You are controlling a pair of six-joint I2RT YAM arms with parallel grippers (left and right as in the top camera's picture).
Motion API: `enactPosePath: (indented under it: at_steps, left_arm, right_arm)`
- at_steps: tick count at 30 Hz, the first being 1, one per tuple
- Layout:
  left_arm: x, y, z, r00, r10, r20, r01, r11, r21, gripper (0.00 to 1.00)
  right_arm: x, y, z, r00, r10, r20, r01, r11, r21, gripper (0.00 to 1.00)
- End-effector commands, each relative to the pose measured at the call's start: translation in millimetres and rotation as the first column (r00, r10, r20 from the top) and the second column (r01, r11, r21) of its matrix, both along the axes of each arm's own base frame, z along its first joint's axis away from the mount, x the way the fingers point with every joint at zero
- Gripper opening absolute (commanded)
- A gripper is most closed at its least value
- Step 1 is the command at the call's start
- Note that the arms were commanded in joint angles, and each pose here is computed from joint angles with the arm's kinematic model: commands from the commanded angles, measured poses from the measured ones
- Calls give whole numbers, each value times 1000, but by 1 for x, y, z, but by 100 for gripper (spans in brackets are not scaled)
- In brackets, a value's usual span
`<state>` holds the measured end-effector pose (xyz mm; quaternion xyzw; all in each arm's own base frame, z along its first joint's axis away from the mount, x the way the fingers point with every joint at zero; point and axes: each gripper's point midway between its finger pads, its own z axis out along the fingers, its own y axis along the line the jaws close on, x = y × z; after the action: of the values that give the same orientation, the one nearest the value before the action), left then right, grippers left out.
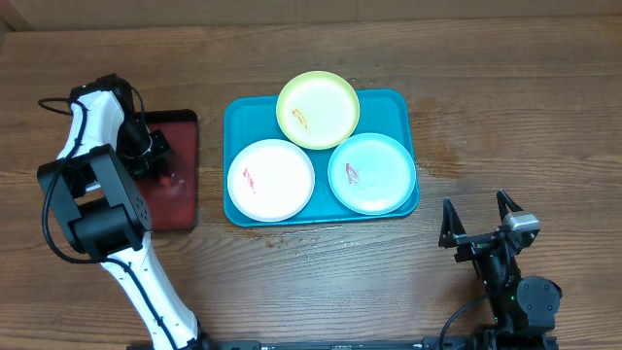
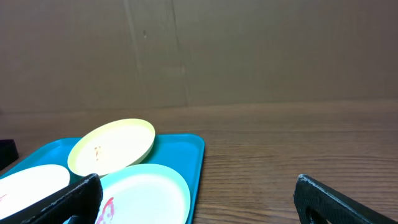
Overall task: Clean dirty plates on tray and stack at the side
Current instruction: 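Lower the left gripper and grasp the green-and-red sponge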
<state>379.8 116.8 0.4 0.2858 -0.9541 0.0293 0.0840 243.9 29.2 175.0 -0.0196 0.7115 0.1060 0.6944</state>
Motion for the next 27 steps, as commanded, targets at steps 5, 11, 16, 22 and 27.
enactPosePath:
  at_steps: [5, 11, 16, 22, 27]
  left_arm:
    - [6, 1, -17, 1000, -2, 11, 2, 1000, -1, 100]
    - [24, 24, -20, 997, -18, 73, 9, 993, 119, 100]
    - [29, 26, -20, 996, -18, 92, 6, 992, 126, 96]
    - [23, 23, -19, 997, -16, 69, 8, 994, 113, 47]
    - [20, 22, -12, 998, -16, 53, 11, 994, 108, 4]
  right_arm:
    - [0, -2, -1, 1000, -9, 7, 9, 1000, -7, 100]
    - [0, -2, -2, 1000, -9, 6, 9, 1000, -7, 100]
    - [0, -2, -1, 1000, -9, 7, 9, 1000, -7, 100]
    - [0, -2, -1, 1000, -9, 7, 9, 1000, -7, 100]
    - [0, -2, -1, 1000, -9, 7, 9, 1000, -7, 100]
